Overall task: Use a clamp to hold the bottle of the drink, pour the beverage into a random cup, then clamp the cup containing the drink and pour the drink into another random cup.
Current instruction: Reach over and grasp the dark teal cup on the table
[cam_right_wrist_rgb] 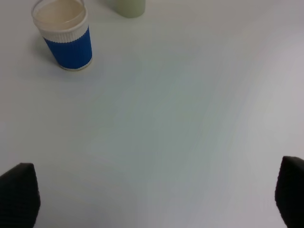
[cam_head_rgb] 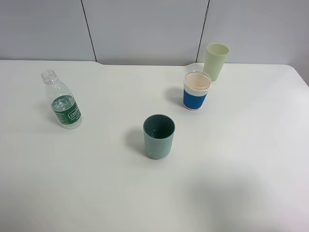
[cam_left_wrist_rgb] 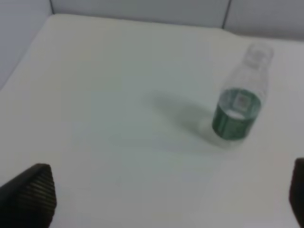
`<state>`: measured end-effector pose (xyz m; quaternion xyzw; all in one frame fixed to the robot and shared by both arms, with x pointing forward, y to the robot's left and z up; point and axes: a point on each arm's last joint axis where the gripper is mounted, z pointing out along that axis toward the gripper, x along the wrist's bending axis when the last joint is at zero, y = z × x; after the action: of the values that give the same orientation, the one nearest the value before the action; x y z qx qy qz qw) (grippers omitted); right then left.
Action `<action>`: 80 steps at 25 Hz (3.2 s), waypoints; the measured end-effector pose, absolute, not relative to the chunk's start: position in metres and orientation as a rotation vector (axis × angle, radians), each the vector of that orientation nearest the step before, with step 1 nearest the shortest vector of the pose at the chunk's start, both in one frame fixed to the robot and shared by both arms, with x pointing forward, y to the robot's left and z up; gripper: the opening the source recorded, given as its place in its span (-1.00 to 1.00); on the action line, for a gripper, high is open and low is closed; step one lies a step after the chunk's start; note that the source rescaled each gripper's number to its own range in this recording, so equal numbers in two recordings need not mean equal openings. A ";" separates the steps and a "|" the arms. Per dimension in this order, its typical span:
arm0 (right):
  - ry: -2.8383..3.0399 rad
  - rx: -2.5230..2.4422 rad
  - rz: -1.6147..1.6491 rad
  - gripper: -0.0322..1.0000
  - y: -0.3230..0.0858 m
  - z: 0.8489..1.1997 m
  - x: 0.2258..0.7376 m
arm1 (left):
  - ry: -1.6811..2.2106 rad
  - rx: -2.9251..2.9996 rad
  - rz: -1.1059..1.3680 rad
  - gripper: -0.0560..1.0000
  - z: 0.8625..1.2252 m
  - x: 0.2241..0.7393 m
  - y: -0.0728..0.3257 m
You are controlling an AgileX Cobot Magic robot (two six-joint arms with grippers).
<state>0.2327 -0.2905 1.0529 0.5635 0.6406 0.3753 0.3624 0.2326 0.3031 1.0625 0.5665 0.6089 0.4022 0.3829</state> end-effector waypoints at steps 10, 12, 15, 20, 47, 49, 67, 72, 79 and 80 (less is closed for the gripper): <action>1.650 1.451 0.966 1.00 -0.290 1.053 0.233 | 1.541 1.534 0.993 1.00 1.055 0.233 0.302; 1.650 1.451 0.966 1.00 -0.290 1.053 0.233 | 1.541 1.534 0.992 1.00 1.055 0.233 0.302; 1.650 1.451 0.966 1.00 -0.290 1.053 0.233 | 1.540 1.535 0.992 1.00 1.055 0.233 0.302; 1.650 1.451 0.966 1.00 -0.290 1.053 0.233 | 1.560 1.501 0.961 1.00 1.055 0.233 0.301; 1.650 1.451 0.966 1.00 -0.290 1.053 0.233 | 1.534 1.516 0.935 1.00 1.055 0.233 0.301; 1.650 1.451 0.966 1.00 -0.290 1.053 0.233 | 1.535 1.517 0.935 1.00 1.055 0.233 0.301; 1.650 1.451 0.966 1.00 -0.290 1.053 0.233 | 1.534 1.517 0.934 1.00 1.055 0.233 0.301; 1.650 1.451 0.966 1.00 -0.290 1.053 0.233 | 1.534 1.517 0.934 1.00 1.055 0.233 0.301; 1.650 1.451 0.966 1.00 -0.290 1.053 0.233 | 1.534 1.517 0.934 1.00 1.055 0.233 0.301; 1.650 1.451 0.966 1.00 -0.290 1.053 0.233 | 1.534 1.517 0.934 1.00 1.055 0.233 0.301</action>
<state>0.2327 -0.2905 1.0529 0.5635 0.6406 0.3753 0.3624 0.2331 0.3009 1.0545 0.5954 0.6024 0.3665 0.3852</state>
